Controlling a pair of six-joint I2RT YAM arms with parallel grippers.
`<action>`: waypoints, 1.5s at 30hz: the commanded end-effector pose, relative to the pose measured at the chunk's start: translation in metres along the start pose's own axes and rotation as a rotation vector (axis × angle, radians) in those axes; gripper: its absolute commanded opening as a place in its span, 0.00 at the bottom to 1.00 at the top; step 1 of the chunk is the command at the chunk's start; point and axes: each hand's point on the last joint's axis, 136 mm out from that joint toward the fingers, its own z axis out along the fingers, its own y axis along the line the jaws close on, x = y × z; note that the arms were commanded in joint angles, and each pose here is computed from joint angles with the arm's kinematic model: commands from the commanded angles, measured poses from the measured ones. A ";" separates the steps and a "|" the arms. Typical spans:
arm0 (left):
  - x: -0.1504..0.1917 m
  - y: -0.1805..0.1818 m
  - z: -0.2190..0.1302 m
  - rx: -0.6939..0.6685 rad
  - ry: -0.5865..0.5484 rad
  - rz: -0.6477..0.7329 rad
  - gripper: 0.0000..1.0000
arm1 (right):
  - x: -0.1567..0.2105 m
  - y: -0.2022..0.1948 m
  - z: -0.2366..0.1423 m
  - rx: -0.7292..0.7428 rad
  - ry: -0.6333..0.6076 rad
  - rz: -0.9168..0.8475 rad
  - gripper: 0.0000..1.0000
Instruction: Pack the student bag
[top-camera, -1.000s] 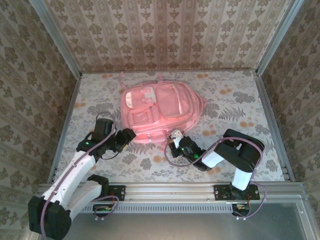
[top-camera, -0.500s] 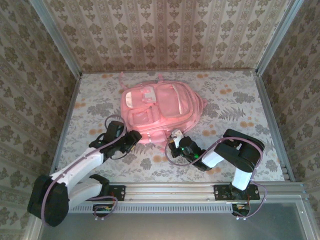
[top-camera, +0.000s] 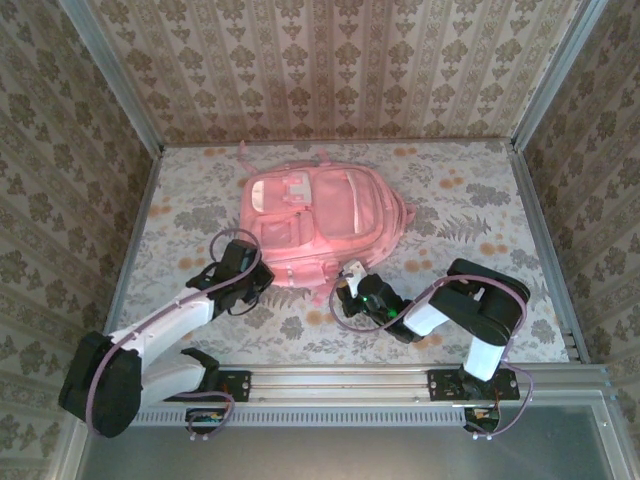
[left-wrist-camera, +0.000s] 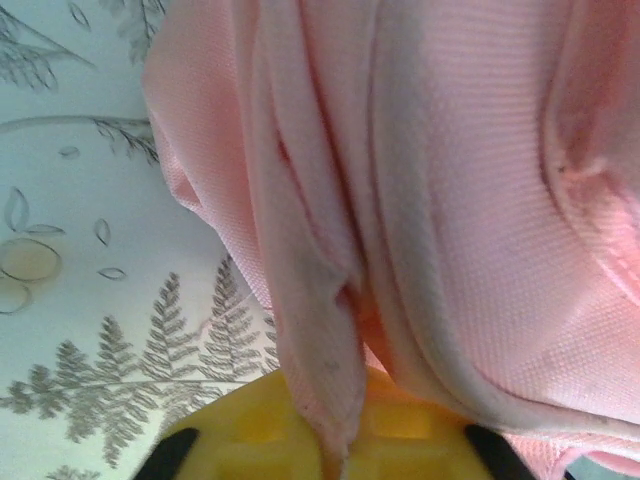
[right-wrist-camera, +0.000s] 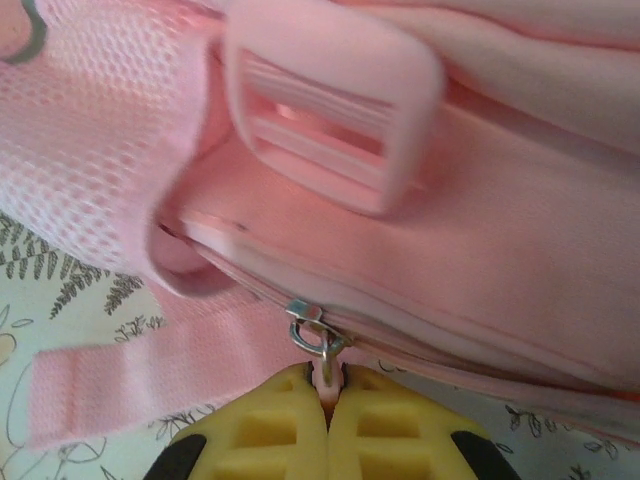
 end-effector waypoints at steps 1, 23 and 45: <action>-0.032 0.018 -0.015 -0.120 -0.157 0.003 0.00 | -0.001 -0.008 -0.006 0.049 0.021 -0.037 0.00; -0.067 -0.007 0.007 -0.160 -0.086 0.137 0.12 | 0.022 0.000 -0.027 -0.032 0.255 -0.138 0.00; -0.019 -0.044 0.022 0.110 0.081 -0.028 0.52 | -0.022 0.086 0.006 -0.202 0.148 -0.088 0.00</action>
